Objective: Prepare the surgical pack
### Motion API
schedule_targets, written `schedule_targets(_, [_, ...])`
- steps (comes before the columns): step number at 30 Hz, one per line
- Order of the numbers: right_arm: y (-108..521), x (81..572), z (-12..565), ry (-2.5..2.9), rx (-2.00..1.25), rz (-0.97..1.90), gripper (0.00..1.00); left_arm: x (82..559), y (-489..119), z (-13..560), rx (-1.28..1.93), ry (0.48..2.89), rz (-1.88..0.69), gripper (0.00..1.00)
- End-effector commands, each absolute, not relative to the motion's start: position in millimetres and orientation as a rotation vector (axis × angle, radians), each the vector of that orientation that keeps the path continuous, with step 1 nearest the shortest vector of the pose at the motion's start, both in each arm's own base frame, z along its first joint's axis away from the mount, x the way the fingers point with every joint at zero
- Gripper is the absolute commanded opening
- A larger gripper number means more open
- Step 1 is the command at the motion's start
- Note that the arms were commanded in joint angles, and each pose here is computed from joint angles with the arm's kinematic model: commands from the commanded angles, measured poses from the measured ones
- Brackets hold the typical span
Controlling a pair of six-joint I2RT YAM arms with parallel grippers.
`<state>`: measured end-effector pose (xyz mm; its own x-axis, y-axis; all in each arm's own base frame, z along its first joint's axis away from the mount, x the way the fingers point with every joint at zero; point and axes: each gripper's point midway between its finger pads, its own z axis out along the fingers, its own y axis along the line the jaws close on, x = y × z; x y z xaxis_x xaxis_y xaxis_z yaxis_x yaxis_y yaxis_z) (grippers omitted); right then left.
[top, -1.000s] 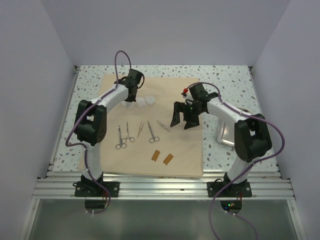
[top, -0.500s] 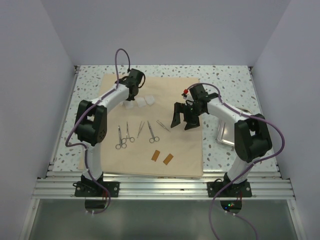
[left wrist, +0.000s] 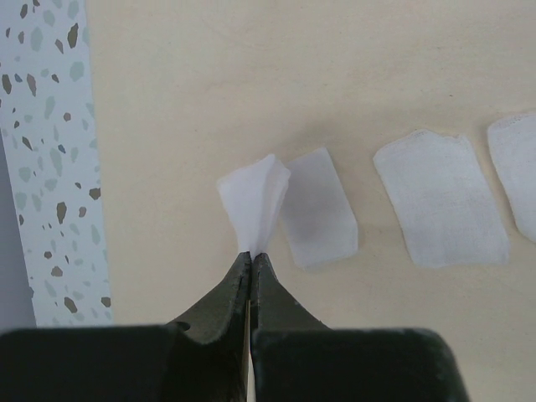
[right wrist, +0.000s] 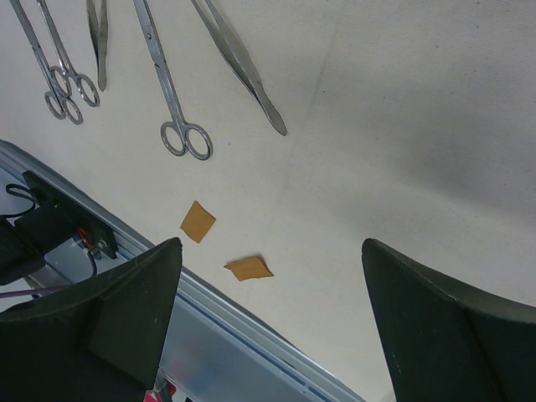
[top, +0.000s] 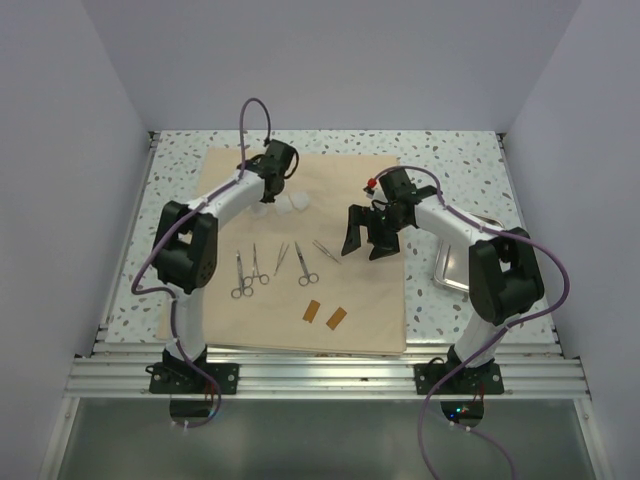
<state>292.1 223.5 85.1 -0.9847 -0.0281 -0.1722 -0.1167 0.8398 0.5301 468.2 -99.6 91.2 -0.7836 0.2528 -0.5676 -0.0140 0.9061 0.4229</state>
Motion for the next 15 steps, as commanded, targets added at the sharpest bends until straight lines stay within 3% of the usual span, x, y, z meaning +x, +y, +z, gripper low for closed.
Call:
schedule_targets(1, [224.6,294.8,100.2,2.806,-0.133,0.876,0.92,478.0,-108.8,102.7,0.174,2.366,0.530,0.00])
schedule_targets(15, [222.4,296.2,97.8,2.811,-0.120,0.879,0.92,477.1,-110.3,70.6,0.236,2.412,0.559,0.00])
